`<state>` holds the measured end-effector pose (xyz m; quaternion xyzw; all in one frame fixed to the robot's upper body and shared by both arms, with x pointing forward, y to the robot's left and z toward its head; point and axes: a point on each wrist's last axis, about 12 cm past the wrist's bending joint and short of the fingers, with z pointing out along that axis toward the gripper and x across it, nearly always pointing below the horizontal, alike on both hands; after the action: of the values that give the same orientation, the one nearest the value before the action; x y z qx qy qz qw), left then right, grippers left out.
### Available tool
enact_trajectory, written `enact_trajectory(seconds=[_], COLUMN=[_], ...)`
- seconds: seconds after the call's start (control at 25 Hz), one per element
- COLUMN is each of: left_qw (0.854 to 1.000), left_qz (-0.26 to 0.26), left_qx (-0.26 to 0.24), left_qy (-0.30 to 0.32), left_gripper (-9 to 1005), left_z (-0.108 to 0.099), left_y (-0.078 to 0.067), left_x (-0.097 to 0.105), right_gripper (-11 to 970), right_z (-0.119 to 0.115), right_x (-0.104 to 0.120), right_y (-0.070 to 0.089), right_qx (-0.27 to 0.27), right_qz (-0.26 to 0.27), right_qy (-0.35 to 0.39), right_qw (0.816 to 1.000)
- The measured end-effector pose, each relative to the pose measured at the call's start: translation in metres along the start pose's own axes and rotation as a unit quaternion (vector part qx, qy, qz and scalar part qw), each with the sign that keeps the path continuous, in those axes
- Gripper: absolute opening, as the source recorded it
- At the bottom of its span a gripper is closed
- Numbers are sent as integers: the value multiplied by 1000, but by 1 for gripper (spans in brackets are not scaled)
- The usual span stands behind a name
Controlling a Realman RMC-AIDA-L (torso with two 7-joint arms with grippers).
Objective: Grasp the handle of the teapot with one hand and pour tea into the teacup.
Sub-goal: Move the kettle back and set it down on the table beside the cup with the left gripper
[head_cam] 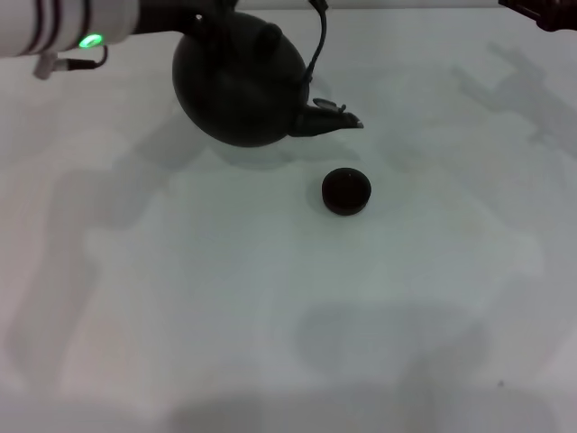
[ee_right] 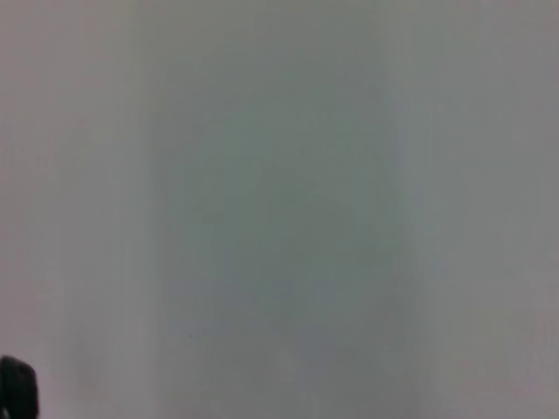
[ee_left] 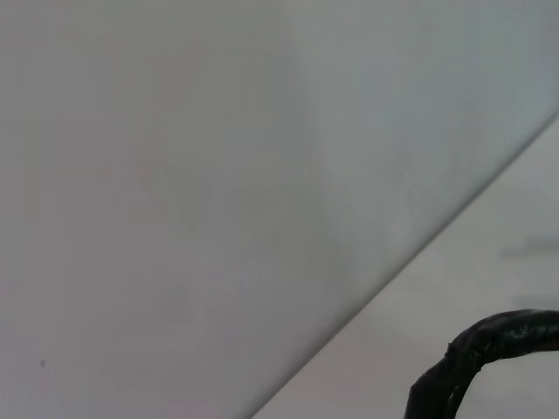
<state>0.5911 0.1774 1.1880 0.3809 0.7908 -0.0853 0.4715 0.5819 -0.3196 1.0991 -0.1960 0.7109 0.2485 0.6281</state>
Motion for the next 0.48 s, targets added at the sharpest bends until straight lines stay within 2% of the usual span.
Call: enact_trajectory(seconds=[0.24, 0.44, 0.48], left_qw=[997, 990, 986], left_qz=[-34, -59, -78], left_qx=[36, 58, 60], left_qy=[-65, -113, -132], left_gripper=[138, 138, 138], left_z=[-27, -46, -52], left_y=[17, 30, 35], left_x=[22, 55, 70], right_gripper=[842, 842, 842], right_z=[1, 1, 0], right_x=[0, 1, 1], right_y=[1, 2, 2], right_qx=[-3, -7, -8], right_qz=[4, 10, 11], right_qy=[2, 4, 4], right_qw=[1000, 1000, 1000])
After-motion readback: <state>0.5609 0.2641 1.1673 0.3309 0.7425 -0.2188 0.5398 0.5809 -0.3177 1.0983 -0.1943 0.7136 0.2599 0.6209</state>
